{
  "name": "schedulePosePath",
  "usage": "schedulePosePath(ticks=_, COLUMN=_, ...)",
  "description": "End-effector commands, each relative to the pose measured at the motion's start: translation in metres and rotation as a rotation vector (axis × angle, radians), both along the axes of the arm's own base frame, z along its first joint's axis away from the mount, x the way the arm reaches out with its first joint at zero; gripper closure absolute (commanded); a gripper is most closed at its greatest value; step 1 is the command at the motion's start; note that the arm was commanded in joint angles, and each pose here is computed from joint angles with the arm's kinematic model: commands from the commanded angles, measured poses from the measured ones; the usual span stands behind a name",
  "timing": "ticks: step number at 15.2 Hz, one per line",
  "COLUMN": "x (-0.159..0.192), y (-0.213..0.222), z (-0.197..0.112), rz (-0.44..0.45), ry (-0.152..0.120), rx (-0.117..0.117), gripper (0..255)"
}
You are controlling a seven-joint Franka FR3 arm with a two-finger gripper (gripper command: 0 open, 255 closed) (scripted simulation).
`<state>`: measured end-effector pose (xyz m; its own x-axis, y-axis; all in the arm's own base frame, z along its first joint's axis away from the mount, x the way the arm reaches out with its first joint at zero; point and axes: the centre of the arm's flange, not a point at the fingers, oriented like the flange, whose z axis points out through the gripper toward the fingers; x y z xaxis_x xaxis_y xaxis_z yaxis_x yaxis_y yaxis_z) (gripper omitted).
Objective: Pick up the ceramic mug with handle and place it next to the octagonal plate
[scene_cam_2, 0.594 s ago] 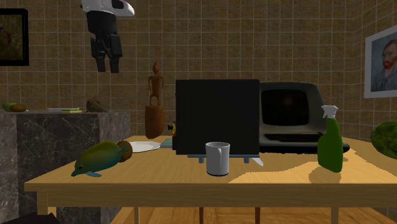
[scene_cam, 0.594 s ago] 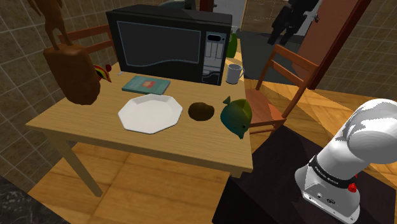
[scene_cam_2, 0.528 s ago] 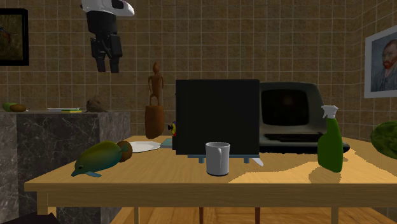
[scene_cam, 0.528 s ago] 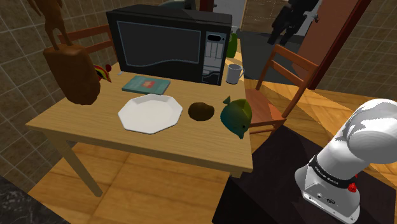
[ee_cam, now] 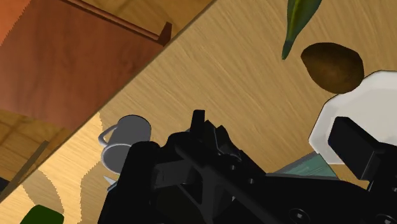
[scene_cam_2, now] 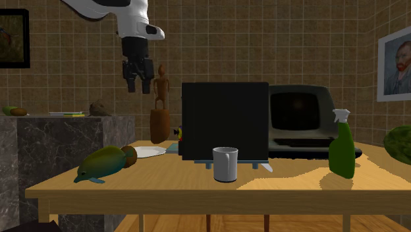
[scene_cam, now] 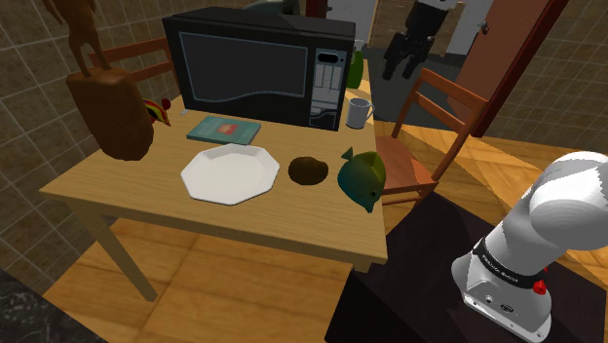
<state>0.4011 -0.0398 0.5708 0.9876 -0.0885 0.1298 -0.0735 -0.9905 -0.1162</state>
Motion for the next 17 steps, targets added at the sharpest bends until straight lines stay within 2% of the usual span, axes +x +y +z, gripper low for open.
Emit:
schedulePosePath(ticks=1, x=0.021, y=-0.011, z=-0.015, rz=-0.010, ry=0.012, rx=-0.014, gripper=0)
schedulePosePath(ticks=17, x=0.180, y=-0.090, z=-0.133, rz=-0.087, ry=0.108, rx=-0.118, gripper=0)
